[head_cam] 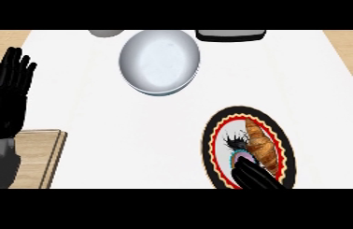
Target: Pick the cupcake from the plate and place it in the bowl
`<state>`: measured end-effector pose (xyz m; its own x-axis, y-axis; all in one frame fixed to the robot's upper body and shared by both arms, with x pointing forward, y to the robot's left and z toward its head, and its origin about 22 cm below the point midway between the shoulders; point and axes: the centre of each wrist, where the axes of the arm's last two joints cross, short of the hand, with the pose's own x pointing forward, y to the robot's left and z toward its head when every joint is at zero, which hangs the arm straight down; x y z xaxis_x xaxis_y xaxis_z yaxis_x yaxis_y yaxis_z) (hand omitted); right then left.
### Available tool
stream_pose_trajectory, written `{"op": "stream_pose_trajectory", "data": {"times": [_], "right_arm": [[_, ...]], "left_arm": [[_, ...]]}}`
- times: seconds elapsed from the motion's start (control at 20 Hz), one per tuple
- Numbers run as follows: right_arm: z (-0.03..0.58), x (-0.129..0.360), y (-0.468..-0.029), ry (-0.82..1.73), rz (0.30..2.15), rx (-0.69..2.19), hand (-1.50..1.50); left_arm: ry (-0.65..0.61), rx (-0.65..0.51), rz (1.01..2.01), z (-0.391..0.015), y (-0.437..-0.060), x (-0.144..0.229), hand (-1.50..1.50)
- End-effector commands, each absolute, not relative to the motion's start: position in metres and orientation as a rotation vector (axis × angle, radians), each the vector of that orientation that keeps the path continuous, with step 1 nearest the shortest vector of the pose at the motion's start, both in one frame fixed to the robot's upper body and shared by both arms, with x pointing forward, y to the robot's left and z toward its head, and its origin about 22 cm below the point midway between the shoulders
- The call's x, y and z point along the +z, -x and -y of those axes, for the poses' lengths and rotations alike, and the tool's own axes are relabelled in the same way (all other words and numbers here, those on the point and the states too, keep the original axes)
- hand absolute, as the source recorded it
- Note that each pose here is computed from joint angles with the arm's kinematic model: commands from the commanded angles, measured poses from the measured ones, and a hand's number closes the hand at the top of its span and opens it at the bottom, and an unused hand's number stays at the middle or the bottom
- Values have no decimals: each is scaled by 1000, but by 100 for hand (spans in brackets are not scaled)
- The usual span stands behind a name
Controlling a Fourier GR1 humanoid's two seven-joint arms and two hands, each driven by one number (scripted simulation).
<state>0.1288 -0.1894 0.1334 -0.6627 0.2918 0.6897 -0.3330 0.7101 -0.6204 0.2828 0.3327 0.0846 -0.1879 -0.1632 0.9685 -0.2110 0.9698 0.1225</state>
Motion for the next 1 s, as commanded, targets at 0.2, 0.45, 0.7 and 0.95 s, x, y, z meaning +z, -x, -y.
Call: {"op": "stream_pose_trajectory", "data": {"times": [0.2,0.45,0.7,0.95], "right_arm": [[222,189,-113,307,1782,1306,-150],[229,203,-120,354,1528,1557,-150],[231,227,-120,389,1373,1720,-150],[235,218,-141,401,1311,1686,-150]], "left_arm": [[-259,49,1781,-331,-283,85,0],[-259,46,1776,-325,-283,80,0],[-262,48,1780,-338,-282,81,0],[-246,29,1797,-318,-295,89,0]]}}
